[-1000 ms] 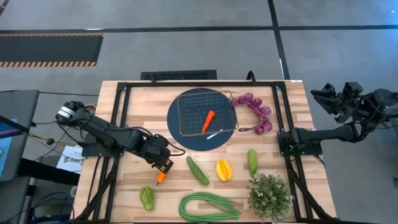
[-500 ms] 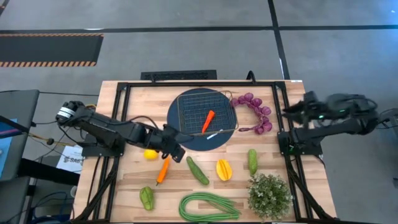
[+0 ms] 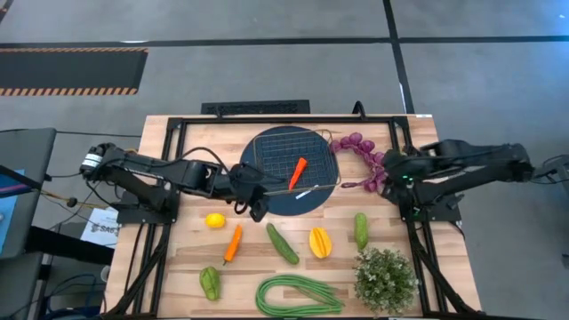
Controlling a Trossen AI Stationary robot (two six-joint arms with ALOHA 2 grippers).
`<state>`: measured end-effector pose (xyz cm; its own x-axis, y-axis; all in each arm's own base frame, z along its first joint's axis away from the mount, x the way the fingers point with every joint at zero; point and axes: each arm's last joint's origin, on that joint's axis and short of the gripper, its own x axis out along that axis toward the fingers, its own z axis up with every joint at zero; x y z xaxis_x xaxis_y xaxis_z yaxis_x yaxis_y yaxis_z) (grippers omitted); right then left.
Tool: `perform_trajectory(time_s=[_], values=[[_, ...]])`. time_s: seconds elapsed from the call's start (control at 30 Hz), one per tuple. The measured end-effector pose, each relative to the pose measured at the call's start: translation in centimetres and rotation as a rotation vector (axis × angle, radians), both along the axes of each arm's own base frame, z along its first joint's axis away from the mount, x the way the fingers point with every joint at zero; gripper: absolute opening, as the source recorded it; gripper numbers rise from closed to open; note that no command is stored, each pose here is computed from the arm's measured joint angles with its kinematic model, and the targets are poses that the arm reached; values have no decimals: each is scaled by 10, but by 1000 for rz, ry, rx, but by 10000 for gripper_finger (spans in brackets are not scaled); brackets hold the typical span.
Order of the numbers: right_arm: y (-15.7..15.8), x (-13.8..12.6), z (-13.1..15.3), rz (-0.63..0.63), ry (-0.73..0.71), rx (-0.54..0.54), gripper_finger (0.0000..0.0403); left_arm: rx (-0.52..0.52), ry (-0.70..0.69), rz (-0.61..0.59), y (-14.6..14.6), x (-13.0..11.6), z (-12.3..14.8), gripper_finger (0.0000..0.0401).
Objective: Build produce basket
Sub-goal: Put the garlic into the wire basket
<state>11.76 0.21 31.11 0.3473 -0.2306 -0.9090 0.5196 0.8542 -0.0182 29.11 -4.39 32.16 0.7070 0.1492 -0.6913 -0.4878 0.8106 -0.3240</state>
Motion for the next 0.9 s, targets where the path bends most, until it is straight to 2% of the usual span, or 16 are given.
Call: perform_trajectory(time_s=[0.17,0.43,0.6,0.77,0.9], values=[[1,32,-14,4,87,0,196,66,14,-51,5,1,2,137],[0,80,-34,54,71,-8,194,126,81,-84,14,-2,-2,137],[-13,82,-61,-1,141,34,193,152,96,-108,15,-3,-2,137],[-27,74,-89,-27,121,119,193,159,117,-109,15,-4,-3,137],[-39,69,-101,0,111,123,193,160,117,-99,18,-4,-3,137]])
